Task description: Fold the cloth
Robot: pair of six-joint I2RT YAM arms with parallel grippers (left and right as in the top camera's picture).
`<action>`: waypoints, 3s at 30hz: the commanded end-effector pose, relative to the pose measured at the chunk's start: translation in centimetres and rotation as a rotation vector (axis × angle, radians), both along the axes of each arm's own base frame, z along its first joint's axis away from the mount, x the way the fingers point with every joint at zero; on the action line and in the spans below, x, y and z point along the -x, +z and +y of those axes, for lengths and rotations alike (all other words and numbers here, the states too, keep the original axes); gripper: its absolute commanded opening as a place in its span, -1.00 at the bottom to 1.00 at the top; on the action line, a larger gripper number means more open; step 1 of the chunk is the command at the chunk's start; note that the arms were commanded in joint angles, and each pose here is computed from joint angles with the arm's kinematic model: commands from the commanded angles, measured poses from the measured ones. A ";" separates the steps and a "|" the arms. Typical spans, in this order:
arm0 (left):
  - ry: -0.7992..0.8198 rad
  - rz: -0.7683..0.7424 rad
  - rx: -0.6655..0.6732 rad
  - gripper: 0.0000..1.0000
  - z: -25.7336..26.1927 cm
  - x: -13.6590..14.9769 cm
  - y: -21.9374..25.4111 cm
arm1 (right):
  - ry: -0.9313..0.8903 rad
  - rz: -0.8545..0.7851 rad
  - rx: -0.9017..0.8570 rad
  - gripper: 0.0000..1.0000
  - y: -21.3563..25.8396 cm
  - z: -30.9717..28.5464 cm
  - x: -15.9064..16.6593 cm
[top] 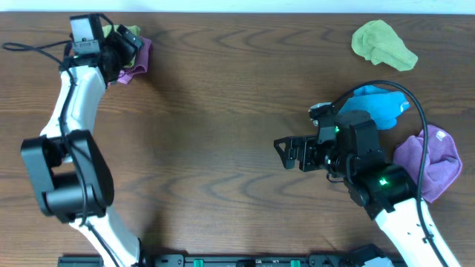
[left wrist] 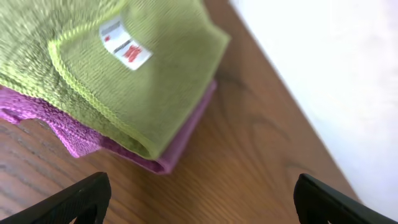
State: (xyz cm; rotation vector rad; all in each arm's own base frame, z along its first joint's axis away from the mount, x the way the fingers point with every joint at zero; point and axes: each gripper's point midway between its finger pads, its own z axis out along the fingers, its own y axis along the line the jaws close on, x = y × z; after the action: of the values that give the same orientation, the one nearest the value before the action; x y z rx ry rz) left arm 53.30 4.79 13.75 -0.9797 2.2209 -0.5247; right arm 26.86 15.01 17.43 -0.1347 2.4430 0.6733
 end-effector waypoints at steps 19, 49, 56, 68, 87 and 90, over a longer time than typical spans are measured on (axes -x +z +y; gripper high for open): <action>0.095 -0.181 -0.164 -0.88 3.6 -5.0 0.3 | 0.006 -0.010 0.000 0.98 0.1 -0.1 0.1; 0.101 -0.152 -0.205 -0.76 5.3 -6.1 -3.5 | 0.006 -0.010 0.000 0.99 0.1 -0.1 0.1; 0.076 -0.196 -0.245 -0.05 5.1 -4.9 1.8 | 0.006 -0.010 0.000 0.99 0.1 -0.1 0.1; -0.090 -0.164 -0.206 0.91 1.8 -0.4 7.0 | 0.006 -0.010 0.000 0.99 0.1 -0.1 0.1; -0.230 -0.002 -0.324 0.90 -0.5 16.5 15.9 | 0.006 -0.010 -0.001 0.99 0.2 -0.1 0.1; -0.226 0.027 -0.374 0.91 -0.4 20.2 17.1 | 0.006 -0.010 0.000 0.99 0.1 -0.1 0.1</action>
State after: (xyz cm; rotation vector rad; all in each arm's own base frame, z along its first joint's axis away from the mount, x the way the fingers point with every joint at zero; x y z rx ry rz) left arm 35.31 3.63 28.55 -0.6131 2.3940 -0.2826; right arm 26.83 15.01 17.37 -0.1347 2.4446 0.6734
